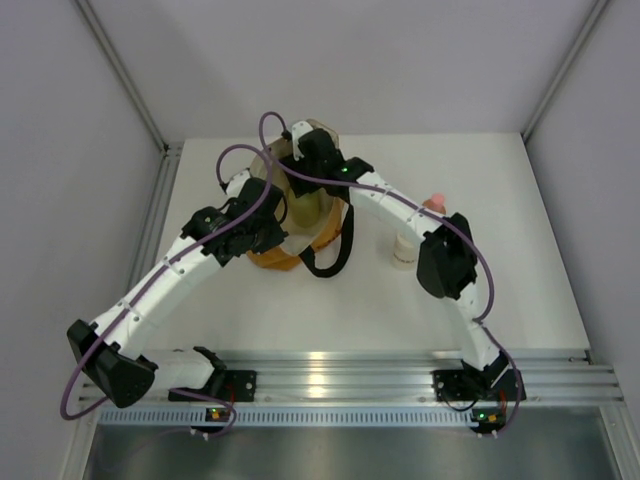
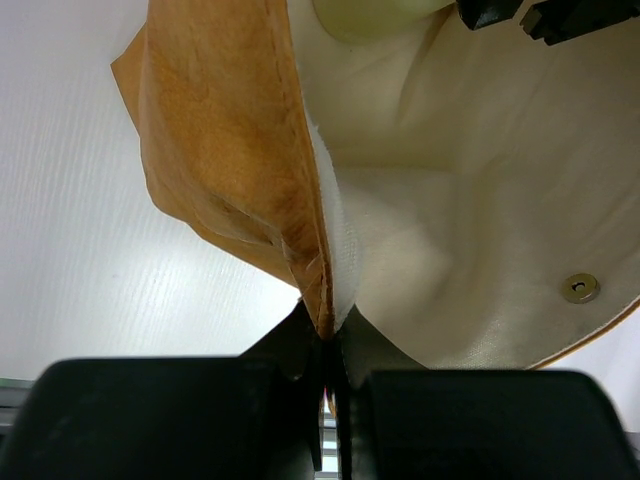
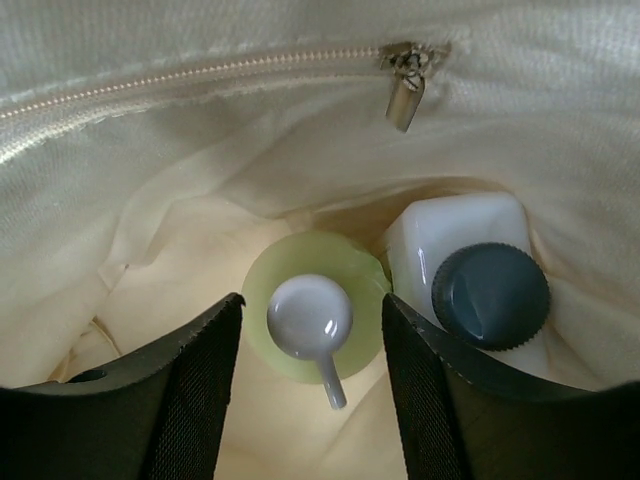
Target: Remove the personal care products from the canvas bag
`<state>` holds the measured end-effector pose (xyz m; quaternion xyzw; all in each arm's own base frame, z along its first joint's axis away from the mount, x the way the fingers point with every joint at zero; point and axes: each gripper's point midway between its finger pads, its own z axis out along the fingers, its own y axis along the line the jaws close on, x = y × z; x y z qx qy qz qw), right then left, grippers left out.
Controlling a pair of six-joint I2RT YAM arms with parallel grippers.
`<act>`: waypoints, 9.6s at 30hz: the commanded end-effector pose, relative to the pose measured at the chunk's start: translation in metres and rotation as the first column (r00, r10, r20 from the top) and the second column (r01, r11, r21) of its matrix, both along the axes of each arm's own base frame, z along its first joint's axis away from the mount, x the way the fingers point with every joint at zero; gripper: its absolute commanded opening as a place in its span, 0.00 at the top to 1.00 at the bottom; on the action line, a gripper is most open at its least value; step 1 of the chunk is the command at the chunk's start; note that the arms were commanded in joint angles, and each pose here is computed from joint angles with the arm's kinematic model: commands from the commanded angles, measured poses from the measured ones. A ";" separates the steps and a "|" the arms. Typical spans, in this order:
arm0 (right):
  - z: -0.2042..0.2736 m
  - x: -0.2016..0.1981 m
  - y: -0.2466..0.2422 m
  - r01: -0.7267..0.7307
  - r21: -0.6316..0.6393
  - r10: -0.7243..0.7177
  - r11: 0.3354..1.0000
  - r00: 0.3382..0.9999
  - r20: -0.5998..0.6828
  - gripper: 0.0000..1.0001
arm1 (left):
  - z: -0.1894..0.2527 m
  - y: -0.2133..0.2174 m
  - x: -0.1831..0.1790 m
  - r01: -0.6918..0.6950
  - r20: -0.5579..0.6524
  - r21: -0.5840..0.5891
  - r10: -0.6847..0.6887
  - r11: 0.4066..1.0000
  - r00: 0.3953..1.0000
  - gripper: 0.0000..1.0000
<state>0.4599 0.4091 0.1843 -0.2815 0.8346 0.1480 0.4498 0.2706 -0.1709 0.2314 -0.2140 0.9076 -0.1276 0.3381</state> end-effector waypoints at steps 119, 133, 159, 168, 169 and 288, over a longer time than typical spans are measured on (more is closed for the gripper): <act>0.128 -0.077 -0.424 0.657 0.446 -0.793 0.609 0.529 0.303 1.00 | 0.023 -0.008 0.000 0.020 0.060 -0.087 -0.015 0.996 0.998 1.00; 0.065 -0.088 -0.412 0.607 0.388 -0.720 0.693 0.607 0.337 1.00 | 0.023 -0.010 0.003 0.027 0.057 -0.082 -0.022 0.996 0.998 1.00; 0.129 -0.088 -0.387 0.531 0.358 -0.632 0.768 0.720 0.287 0.22 | 0.022 -0.010 0.003 0.034 0.058 -0.071 -0.030 0.997 0.998 1.00; 0.179 -0.087 -0.261 0.207 0.352 -0.297 0.913 0.928 0.225 0.22 | 0.028 -0.009 0.008 0.033 0.079 -0.057 -0.029 0.998 0.996 1.00; 0.180 -0.087 -0.251 0.200 0.333 -0.285 0.921 0.931 0.227 0.22 | 0.028 -0.010 0.009 0.039 0.077 -0.055 -0.034 0.998 0.996 1.00; 0.212 -0.034 -0.033 -0.068 0.168 0.001 0.983 0.929 0.370 1.00 | 0.044 0.001 0.000 0.018 0.131 -0.091 -0.006 0.996 0.991 1.00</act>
